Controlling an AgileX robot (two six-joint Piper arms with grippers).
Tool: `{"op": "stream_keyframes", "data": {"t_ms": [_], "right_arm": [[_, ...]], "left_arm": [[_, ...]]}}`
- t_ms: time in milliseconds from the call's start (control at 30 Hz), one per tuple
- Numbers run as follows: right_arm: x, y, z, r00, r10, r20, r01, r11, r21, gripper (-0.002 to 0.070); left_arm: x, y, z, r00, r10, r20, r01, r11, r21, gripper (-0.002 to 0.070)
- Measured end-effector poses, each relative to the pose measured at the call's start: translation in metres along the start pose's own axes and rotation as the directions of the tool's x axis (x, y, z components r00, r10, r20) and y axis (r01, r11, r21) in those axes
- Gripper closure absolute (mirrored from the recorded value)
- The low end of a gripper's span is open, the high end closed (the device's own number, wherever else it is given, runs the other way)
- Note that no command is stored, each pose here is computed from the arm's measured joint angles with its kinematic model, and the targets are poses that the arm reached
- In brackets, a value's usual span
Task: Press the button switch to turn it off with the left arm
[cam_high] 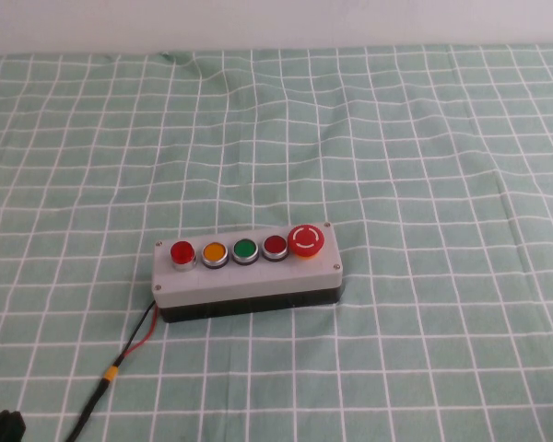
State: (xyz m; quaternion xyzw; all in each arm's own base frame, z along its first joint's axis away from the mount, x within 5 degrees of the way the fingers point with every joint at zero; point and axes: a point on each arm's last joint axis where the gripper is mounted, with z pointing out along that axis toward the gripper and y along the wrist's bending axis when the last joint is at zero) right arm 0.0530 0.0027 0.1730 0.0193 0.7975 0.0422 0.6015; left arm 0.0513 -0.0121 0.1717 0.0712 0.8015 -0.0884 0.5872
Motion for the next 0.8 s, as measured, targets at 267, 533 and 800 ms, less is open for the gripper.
{"op": "stream_keyframes", "data": {"t_ms": [267,533,800], "right_arm": [[0.0000,0.0000,0.0000,1.000,0.000,0.000,0.000,1.000,0.000,0.0694],[0.0000,0.0000,0.0000,1.000,0.000,0.000,0.000,1.000,0.000,0.0694],[0.0000,0.0000,0.0000,1.000,0.000,0.000,0.000,1.000,0.000,0.0694]], "left_arm": [[0.0017,0.0000,0.0000,1.000,-0.004,-0.018,0.004,1.000,0.000,0.0677],[0.0017,0.0000,0.0000,1.000,-0.005,-0.019,0.005,1.000,0.000,0.0677],[0.0017,0.0000,0.0000,1.000,-0.005,-0.019,0.005,1.000,0.000,0.0677]]}}
